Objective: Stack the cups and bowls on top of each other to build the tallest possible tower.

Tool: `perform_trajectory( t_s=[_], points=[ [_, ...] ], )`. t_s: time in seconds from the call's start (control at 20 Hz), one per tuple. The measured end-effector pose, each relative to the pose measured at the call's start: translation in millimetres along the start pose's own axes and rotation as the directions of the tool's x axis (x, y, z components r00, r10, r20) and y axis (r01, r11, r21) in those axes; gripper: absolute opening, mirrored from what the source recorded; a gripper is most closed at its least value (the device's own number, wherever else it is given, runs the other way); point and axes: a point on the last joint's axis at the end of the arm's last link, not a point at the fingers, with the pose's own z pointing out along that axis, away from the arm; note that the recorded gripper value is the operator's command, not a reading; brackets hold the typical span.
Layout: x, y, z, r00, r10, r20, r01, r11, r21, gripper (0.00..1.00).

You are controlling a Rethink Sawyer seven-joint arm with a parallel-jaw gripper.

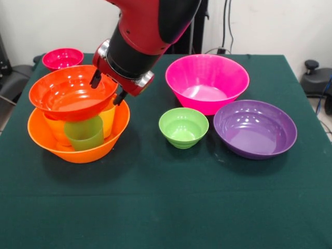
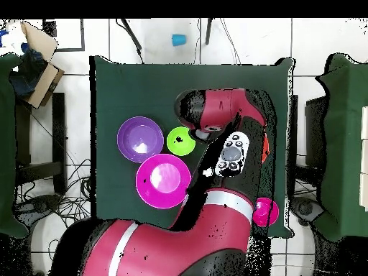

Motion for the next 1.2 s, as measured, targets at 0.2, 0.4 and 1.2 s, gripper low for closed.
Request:
perform_trajectory(
  t_s=[0.2, 0.4, 1.2],
  points=[
    [-2.2, -4.7, -3.6, 0.9999, 0.008, 0.008, -0.008, 1.0000, -0.006, 1.00],
    [-2.5, -5.0, -4.0, 0.9999, 0.008, 0.008, -0.008, 0.9999, -0.008, 1.00],
    [-6.6, 15.5, -10.8, 0.9989, 0.020, 0.041, -0.015, 0.9923, -0.123, 1.00]
  ],
)
